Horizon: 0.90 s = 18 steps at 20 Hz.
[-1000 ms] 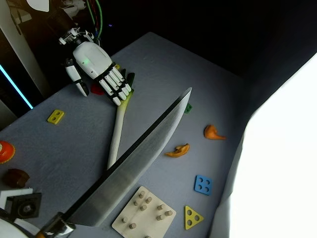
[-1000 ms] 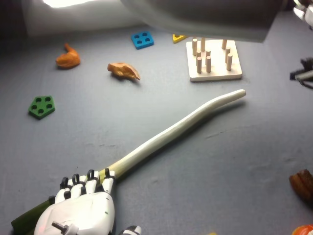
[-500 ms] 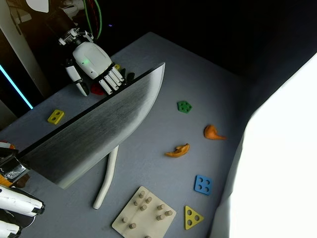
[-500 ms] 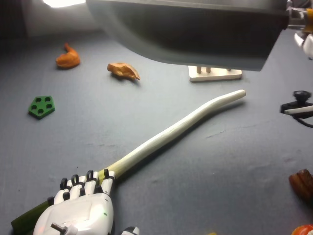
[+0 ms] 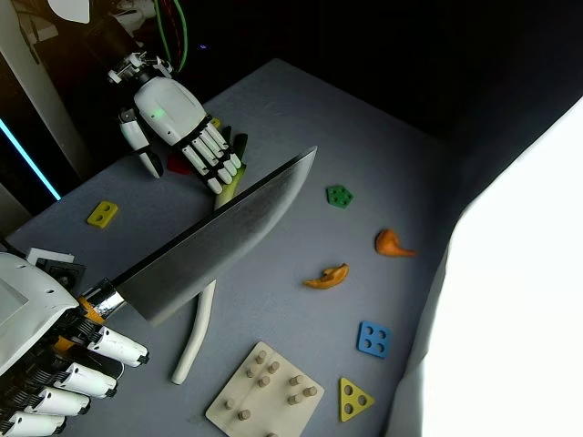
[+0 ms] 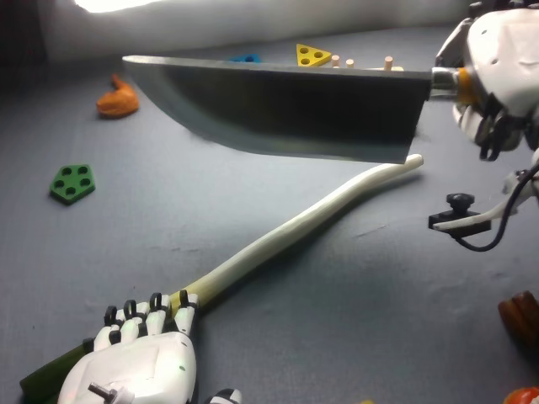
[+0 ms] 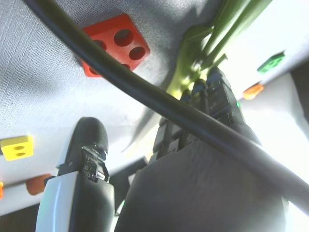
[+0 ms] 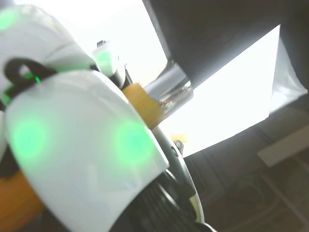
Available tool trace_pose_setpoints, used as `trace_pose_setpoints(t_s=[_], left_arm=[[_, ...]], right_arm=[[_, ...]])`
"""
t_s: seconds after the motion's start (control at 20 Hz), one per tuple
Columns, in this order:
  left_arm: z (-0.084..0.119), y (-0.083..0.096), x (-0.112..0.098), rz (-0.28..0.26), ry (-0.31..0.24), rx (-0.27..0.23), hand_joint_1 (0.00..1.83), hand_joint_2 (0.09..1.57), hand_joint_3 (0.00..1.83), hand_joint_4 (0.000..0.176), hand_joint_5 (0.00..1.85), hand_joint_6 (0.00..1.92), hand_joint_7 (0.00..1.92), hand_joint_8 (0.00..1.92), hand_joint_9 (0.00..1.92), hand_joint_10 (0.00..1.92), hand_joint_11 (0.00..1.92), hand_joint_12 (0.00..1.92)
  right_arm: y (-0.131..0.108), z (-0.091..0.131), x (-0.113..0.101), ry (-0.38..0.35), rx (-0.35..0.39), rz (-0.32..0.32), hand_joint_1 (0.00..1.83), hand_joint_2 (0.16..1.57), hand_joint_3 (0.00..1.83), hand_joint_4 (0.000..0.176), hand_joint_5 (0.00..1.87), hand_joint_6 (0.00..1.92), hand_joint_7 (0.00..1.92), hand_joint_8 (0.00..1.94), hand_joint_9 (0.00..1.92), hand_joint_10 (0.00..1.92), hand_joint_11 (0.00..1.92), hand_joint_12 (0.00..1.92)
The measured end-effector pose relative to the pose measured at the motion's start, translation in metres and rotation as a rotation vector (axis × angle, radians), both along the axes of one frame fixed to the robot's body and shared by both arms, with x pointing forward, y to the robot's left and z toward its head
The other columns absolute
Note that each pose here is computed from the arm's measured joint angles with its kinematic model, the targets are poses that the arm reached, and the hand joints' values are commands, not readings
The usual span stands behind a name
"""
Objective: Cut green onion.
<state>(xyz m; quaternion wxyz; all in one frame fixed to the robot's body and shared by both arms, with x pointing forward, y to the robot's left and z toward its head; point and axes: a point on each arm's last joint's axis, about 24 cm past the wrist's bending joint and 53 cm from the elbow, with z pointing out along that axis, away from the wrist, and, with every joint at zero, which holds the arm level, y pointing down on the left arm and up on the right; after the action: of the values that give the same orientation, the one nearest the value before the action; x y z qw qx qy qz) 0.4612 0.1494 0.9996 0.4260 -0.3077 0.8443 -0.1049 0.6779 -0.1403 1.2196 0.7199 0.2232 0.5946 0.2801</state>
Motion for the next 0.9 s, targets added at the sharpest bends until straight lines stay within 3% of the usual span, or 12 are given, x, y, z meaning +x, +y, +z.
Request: trace_pose_setpoints(t_s=[0.05,0.15,0.45,0.55,0.9], left_arm=[[0.000,0.000,0.000,0.000,0.000,0.000,0.40,1.35,0.01,0.018,0.00,0.00,0.00,0.00,0.00,0.00,0.00,0.00],[0.000,0.000,0.000,0.000,0.000,0.000,0.43,1.35,0.00,0.012,0.00,0.00,0.00,0.00,0.00,0.00,0.00,0.00],[0.000,0.000,0.000,0.001,0.000,0.000,0.47,1.34,0.00,0.020,0.01,0.00,0.00,0.00,0.00,0.00,0.00,0.00],[0.000,0.000,0.000,0.000,0.000,0.000,0.43,1.35,0.01,0.022,0.00,0.00,0.00,0.00,0.00,0.00,0.00,0.00],[0.000,0.000,0.000,0.000,0.000,0.000,0.42,1.36,0.00,0.016,0.00,0.00,0.00,0.00,0.00,0.00,0.00,0.00]], right_arm=[[0.005,-0.005,0.001,0.009,0.003,0.008,1.53,1.23,0.00,0.176,1.16,1.92,1.44,1.94,1.51,1.92,1.55,1.92],[0.010,-0.012,0.001,0.017,-0.006,0.020,1.53,1.23,0.00,0.176,1.19,1.92,1.44,1.94,1.51,1.92,1.57,1.92],[0.016,-0.033,0.000,0.068,-0.004,0.021,1.55,1.22,0.00,0.176,1.21,1.92,1.43,1.94,1.50,1.92,1.56,1.92],[0.023,-0.050,-0.003,0.103,-0.005,0.028,1.53,1.23,0.00,0.176,1.22,1.92,1.43,1.94,1.50,1.92,1.56,1.92],[0.017,-0.061,-0.002,0.096,-0.007,0.016,1.56,1.21,0.00,0.176,1.25,1.92,1.44,1.94,1.51,1.92,1.56,1.92]])
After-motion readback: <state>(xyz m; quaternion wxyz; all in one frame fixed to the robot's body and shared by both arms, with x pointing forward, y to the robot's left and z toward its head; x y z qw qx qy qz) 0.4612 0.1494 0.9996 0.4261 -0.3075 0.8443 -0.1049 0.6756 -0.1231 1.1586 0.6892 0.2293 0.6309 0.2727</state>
